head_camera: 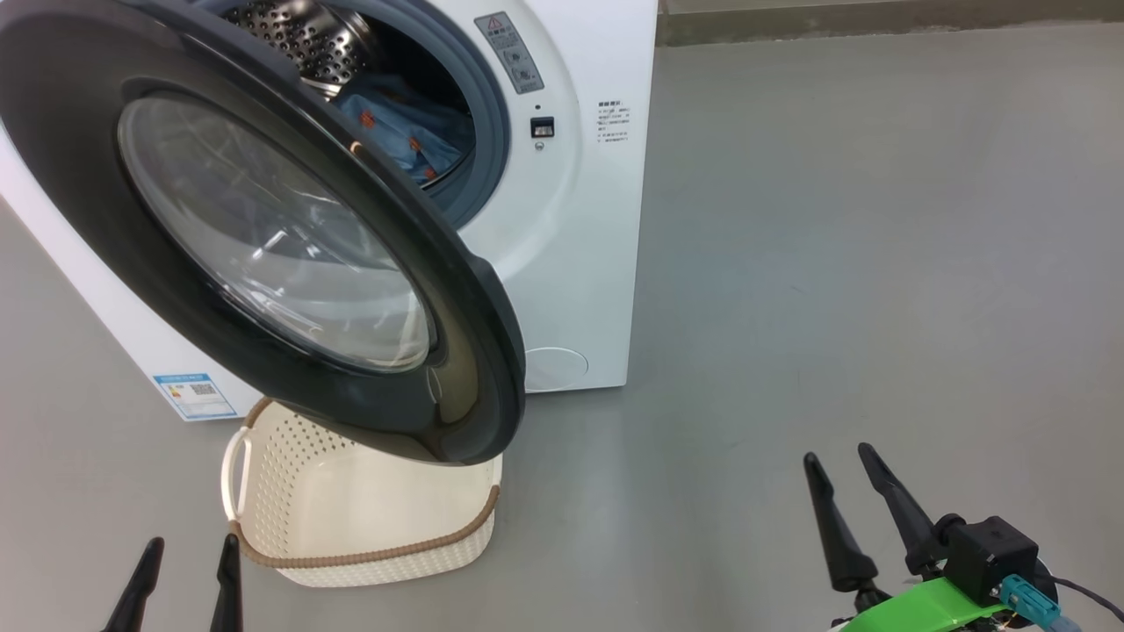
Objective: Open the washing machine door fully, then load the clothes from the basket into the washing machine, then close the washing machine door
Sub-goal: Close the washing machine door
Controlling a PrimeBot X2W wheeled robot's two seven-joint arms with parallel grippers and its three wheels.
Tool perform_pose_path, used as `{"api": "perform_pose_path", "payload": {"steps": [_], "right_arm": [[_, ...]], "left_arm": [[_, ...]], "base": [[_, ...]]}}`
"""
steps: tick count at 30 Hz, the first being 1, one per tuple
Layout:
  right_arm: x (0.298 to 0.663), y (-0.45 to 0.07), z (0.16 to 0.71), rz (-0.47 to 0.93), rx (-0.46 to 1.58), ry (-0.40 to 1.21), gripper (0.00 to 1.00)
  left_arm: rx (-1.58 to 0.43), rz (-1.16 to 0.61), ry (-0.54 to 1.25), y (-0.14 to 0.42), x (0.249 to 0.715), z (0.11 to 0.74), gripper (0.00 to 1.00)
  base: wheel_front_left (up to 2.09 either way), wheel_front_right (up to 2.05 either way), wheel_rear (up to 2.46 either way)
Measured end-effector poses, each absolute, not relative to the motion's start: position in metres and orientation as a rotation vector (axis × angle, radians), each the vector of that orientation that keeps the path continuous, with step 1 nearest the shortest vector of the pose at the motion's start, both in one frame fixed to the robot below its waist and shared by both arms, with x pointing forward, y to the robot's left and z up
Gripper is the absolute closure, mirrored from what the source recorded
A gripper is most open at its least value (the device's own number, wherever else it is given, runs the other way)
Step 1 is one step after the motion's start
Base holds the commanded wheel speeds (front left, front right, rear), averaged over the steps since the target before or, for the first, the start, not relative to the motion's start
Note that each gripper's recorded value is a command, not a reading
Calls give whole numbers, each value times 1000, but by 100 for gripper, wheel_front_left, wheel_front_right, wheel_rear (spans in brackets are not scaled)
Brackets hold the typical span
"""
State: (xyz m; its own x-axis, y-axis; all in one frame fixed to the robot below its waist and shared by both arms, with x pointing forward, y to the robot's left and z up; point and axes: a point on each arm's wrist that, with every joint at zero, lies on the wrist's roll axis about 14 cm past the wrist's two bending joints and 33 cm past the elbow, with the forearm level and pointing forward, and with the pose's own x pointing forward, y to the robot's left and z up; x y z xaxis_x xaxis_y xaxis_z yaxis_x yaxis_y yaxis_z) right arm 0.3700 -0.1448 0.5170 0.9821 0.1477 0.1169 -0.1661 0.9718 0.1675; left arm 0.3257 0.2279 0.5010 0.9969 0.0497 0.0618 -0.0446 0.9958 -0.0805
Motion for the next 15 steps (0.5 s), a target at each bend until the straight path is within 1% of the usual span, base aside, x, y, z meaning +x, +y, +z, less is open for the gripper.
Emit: {"api": "perform_pose_path", "payload": {"steps": [1, 2, 10, 15], "right_arm": [[370, -145, 517, 158, 178, -105, 99], [370, -145, 517, 158, 178, -105, 100], [371, -144, 518, 161, 178, -108, 100], [374, -142, 543, 173, 183, -185, 100]], "left_arm": [[-79, 47, -63, 228, 326, 501, 0], [-80, 46, -61, 227, 326, 500, 0], [-81, 46, -56, 227, 325, 499, 0], [-81, 49, -51, 228, 325, 497, 0]], "base": [[0, 0, 0], [0, 0, 0], [0, 0, 0], [0, 0, 0]]}}
